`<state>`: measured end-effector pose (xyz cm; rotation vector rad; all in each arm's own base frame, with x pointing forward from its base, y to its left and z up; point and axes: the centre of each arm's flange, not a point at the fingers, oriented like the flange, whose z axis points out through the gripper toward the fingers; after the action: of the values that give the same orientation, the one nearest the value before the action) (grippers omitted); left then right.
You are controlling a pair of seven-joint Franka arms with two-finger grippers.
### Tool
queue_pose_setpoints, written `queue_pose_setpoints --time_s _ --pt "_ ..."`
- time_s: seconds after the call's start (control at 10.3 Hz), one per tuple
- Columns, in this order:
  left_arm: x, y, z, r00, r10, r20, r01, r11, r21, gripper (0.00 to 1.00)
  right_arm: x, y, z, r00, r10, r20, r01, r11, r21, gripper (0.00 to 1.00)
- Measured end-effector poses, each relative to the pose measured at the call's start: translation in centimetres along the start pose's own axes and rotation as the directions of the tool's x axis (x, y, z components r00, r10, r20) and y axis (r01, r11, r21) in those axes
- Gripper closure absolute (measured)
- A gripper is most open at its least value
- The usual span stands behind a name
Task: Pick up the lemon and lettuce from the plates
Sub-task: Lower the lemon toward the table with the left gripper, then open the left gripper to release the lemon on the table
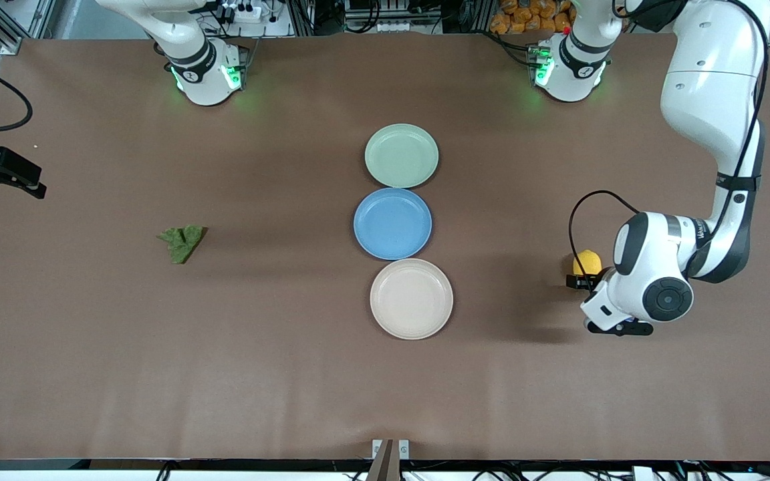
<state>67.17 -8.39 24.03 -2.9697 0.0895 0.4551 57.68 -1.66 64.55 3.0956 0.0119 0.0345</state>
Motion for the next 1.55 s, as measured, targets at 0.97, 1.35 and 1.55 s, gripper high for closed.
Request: queue_pose_setpoints --time_s 0.97,1.35,1.55 --pt "-1.7 -4.5 -8.8 0.989 -0.066 -0.134 0.064 0.998 -0.020 0.00 -0.1 0.2 -0.1 1.000 0.003 -0.001 -0.003 1.000 0.000 0.00" --pt "-2.0 -4.1 -9.2 0.990 -0.057 -0.133 0.054 0.998 -0.022 0.00 -0.1 0.3 -0.1 1.000 0.005 0.000 -0.005 1.000 0.000 0.00" --pt "-2.4 -3.2 -8.8 0.995 -0.042 -0.090 0.041 0.999 -0.014 0.00 -0.1 0.3 -0.1 1.000 0.005 0.000 -0.005 1.000 0.000 0.00"
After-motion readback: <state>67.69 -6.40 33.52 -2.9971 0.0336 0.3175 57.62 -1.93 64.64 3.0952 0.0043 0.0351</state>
